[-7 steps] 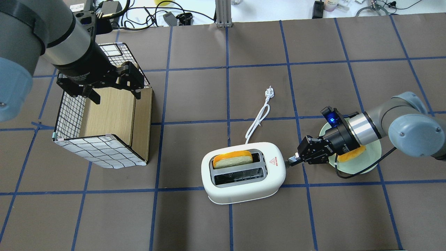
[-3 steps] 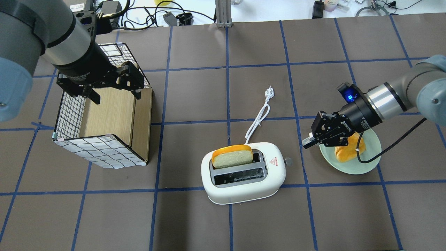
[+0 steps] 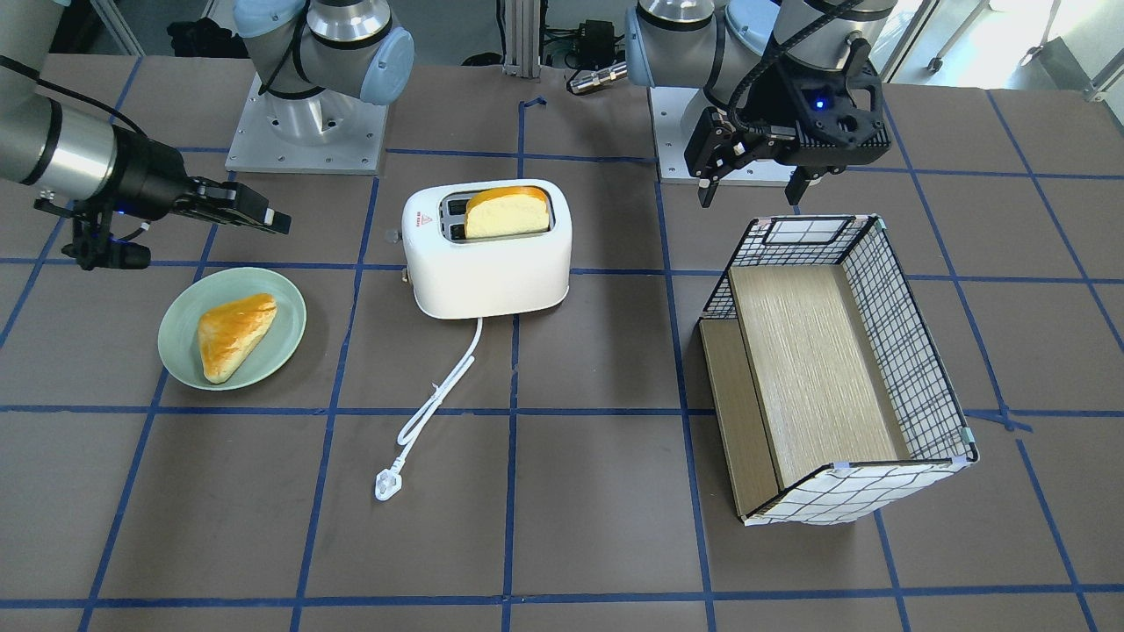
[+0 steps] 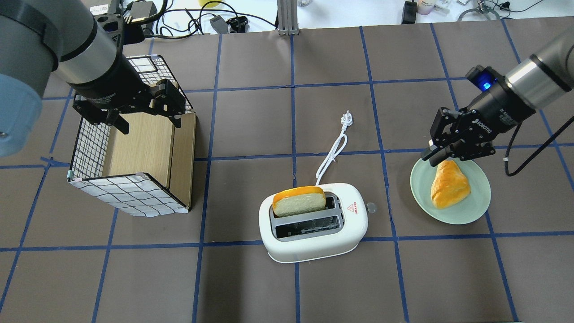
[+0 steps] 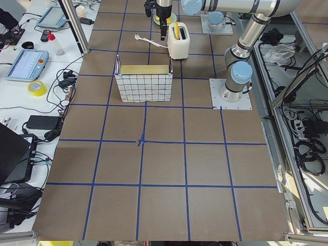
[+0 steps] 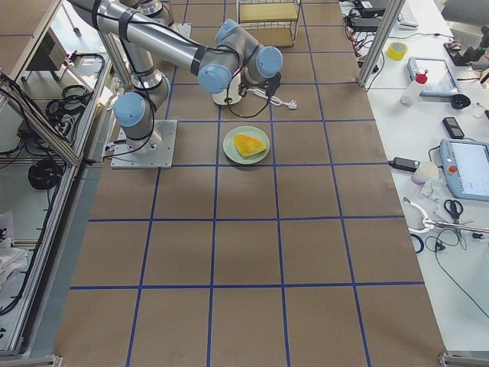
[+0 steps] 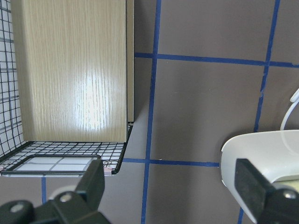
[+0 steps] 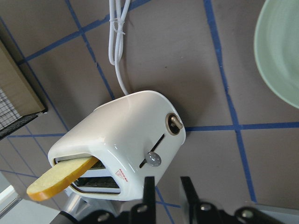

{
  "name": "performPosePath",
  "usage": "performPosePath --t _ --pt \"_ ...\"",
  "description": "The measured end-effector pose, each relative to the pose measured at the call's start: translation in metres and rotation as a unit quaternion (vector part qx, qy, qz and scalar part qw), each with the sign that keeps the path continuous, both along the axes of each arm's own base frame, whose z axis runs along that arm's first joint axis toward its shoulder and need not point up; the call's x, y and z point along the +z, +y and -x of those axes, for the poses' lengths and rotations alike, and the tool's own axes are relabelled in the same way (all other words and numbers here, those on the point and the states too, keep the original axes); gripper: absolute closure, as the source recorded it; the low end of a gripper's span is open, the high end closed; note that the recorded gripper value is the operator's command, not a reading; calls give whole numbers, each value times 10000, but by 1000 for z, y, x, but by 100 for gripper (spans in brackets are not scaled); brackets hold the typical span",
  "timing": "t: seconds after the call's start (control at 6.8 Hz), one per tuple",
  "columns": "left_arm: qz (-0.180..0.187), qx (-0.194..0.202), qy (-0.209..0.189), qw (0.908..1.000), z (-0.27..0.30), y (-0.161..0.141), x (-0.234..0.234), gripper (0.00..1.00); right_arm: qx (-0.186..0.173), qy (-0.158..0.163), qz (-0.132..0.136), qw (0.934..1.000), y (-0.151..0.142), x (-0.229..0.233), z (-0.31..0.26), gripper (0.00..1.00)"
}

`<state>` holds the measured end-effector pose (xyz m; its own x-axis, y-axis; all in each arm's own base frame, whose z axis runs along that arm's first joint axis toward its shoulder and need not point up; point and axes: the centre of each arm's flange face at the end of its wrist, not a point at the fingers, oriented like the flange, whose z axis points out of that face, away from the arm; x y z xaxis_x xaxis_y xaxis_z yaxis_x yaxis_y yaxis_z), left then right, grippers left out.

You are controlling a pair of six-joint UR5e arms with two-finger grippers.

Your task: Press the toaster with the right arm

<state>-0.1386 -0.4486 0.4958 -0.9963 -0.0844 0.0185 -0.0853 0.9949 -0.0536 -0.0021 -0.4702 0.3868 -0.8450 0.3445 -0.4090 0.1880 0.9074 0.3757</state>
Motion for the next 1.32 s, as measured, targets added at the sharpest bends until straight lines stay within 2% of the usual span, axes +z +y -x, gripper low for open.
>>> performPosePath --t 0.15,0.29,0.59,0.74,0.88,1.03,1.32 --pt "0 0 0 10000 0 0 0 0 -16 601 24 9982 -7 27 6 0" --pt "-2 0 0 10000 0 0 0 0 -29 1130 79 9936 -12 47 5 0" --pt "-2 0 0 10000 0 0 0 0 3 2019 333 9788 -20 66 -23 0" --pt "-3 0 2 10000 0 0 0 0 148 2400 518 9693 -22 70 -49 0" --pt "-3 0 5 10000 0 0 0 0 295 2605 707 9624 -22 75 -76 0" --pt "-2 0 7 10000 0 0 0 0 357 2699 877 9582 -20 79 -100 0" --pt "-4 0 8 10000 0 0 0 0 447 2722 1061 9553 -14 85 -130 0"
